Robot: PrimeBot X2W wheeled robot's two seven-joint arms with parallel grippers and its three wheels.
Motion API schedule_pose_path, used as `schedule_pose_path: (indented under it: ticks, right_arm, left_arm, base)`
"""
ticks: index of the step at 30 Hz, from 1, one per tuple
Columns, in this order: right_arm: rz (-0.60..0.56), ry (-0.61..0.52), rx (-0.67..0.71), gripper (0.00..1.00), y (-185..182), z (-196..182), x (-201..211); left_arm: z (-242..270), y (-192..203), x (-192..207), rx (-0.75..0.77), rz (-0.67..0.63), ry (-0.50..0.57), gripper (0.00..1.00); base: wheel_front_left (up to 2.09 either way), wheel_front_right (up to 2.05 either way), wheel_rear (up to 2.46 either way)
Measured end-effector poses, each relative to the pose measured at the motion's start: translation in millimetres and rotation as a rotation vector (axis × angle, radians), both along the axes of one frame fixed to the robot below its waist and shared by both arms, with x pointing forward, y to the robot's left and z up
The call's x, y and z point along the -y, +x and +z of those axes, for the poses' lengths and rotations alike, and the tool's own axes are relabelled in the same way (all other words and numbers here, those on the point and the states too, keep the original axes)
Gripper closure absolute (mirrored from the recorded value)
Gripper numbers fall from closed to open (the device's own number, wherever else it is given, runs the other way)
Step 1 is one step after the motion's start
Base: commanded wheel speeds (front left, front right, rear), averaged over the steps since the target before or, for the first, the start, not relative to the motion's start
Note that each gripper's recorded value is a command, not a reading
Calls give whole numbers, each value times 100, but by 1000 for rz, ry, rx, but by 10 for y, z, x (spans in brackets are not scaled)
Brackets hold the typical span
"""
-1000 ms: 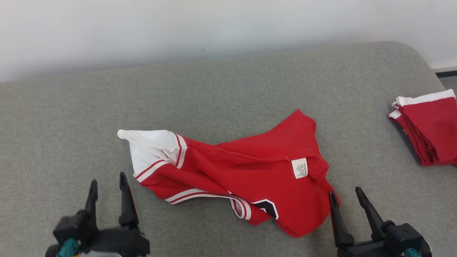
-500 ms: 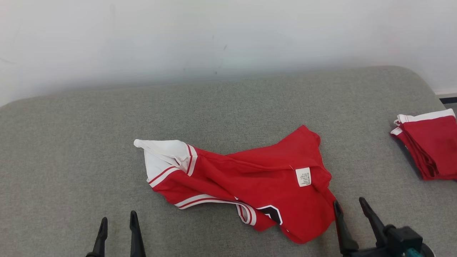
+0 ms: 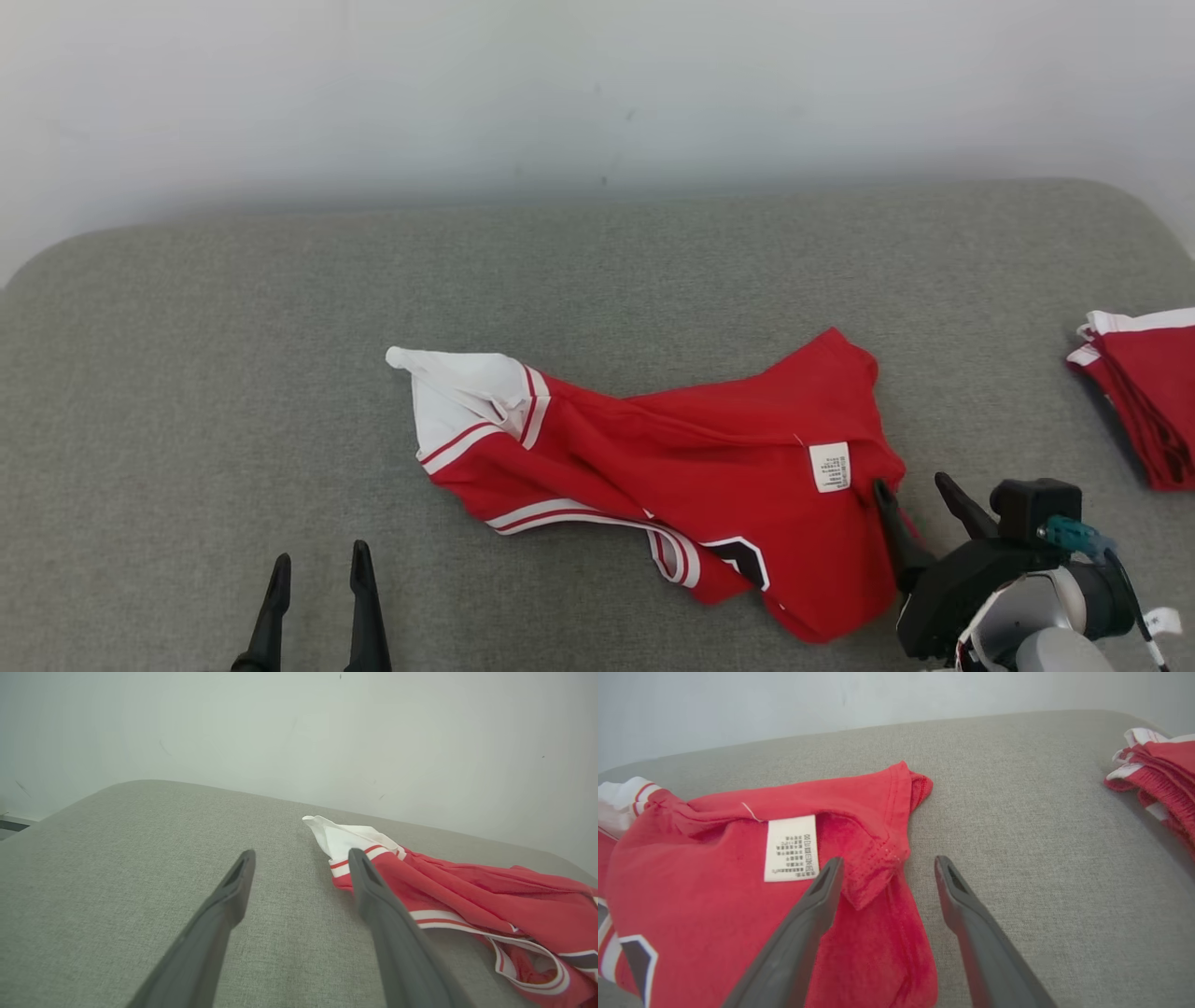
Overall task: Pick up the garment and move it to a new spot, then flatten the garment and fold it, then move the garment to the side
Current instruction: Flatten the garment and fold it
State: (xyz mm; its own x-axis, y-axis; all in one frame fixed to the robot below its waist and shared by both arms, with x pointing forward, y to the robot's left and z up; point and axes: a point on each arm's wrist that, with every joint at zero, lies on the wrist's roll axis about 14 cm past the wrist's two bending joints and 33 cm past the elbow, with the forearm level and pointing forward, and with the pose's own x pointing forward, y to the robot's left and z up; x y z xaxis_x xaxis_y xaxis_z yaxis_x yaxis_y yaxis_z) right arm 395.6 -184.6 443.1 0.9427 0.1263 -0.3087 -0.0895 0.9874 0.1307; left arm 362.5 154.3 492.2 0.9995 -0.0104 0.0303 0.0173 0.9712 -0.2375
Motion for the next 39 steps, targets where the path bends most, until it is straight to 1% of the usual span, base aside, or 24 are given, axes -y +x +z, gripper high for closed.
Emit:
schedule_pose_path:
  ticks: [5,11,12,13,14,15,20,27,33,37,38,39]
  right_arm:
    - [28,30,-78,0,91,-154,-108]
    - [56,46,-75,0,204,-183,-222]
    - [62,46,-71,23,215,-183,-243]
    - [66,45,-66,51,225,-181,-255]
    - [67,43,-61,70,231,-179,-255]
    - [67,41,-56,100,236,-176,-249]
    - [46,25,-34,100,249,-143,-138]
    - [34,-38,46,100,405,120,34]
    - [44,-165,104,100,764,488,223]
    - [40,-216,130,100,1053,692,277]
    - [35,-221,133,96,1120,722,292]
    - [29,-238,125,0,1241,740,311]
  left_arm:
    - [19,-5,-10,9,-9,10,0]
    - [32,-18,-20,15,-11,8,0]
    - [29,-20,-26,14,-9,8,0]
    - [29,-22,-33,13,-7,8,0]
    - [27,-24,-38,13,-5,8,0]
    - [25,-26,-43,12,-3,8,0]
    - [22,-23,-46,11,-2,9,0]
    - [11,-7,-26,7,-4,4,0]
    - [-20,22,-2,-3,-10,-2,0]
    - [-28,32,-51,-5,6,0,0]
    - [-32,31,-66,-7,11,1,0]
    - [-35,29,-101,-8,22,3,0]
  base:
    - [0,0,0]
    - [0,0,0]
    - [0,0,0]
    - [0,0,0]
    - [0,0,0]
    - [0,0,0]
    - [0,0,0]
    - [0,0,0]
    - [0,0,0]
    - [0,0,0]
    - [0,0,0]
    - [0,0,0]
